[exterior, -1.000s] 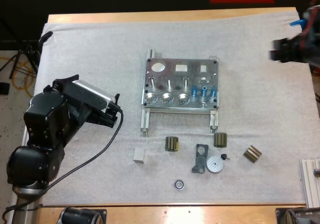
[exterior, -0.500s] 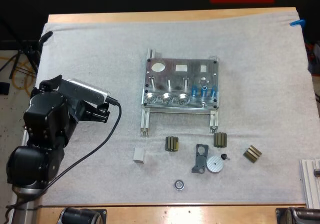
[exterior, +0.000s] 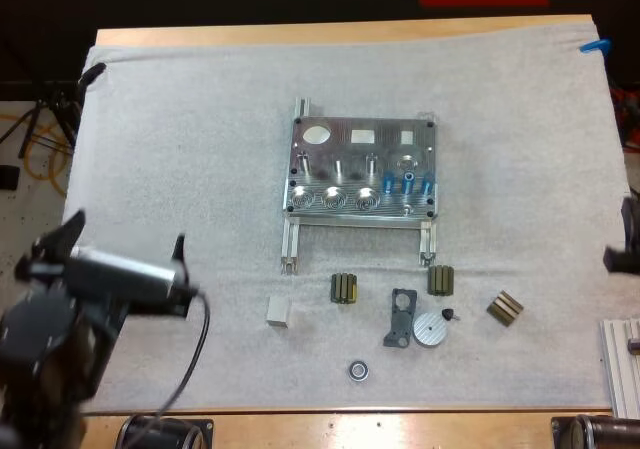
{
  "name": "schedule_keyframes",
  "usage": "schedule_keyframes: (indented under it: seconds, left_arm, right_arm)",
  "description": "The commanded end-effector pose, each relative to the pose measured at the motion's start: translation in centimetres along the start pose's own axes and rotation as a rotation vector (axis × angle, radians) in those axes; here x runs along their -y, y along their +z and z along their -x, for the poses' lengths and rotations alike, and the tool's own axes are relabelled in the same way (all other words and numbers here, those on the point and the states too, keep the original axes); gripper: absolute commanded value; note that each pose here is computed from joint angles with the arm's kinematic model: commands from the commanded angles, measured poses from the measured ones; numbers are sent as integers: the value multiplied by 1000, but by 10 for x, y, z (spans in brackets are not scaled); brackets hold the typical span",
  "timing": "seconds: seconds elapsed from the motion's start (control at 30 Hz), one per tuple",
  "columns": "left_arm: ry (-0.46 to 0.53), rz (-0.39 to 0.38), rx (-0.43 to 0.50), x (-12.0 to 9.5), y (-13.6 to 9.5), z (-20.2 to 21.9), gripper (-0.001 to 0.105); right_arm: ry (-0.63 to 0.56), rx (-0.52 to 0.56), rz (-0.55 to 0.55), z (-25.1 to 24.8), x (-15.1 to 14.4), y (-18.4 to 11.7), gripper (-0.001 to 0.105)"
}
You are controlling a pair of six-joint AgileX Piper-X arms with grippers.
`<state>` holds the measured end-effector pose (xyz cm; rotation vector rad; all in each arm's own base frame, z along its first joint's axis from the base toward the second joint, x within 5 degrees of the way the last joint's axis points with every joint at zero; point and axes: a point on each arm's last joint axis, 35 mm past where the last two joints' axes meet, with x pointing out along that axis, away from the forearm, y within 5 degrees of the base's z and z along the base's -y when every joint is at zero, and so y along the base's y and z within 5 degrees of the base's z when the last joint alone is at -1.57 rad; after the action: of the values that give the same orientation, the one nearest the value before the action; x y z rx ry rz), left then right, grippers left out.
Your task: Load cells from left to right
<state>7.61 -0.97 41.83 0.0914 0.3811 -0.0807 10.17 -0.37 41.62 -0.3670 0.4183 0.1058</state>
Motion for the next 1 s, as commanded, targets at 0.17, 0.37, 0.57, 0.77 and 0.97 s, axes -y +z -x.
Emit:
schedule_keyframes:
  seconds: [0.17, 0.37, 0.57, 0.77, 0.97]
  left_arm:
    - [0, 26, 111, -4, -25, 48, 97]
    - [-53, 27, 201, -3, -65, 82, 97]
    - [-110, 21, 179, -2, -83, 93, 97]
    - [-114, 20, 64, -1, -95, 94, 97]
    - [-115, 19, 34, 0, -100, 82, 97]
  right_arm:
    - [-53, 122, 8, 36, -13, -24, 64]
    - [-93, 205, 19, 60, -28, -52, 64]
    - [-135, 295, 23, 81, -40, -75, 64]
    - [-171, 240, 4, 81, -41, -83, 64]
    - [-154, 213, -35, 74, -42, -88, 64]
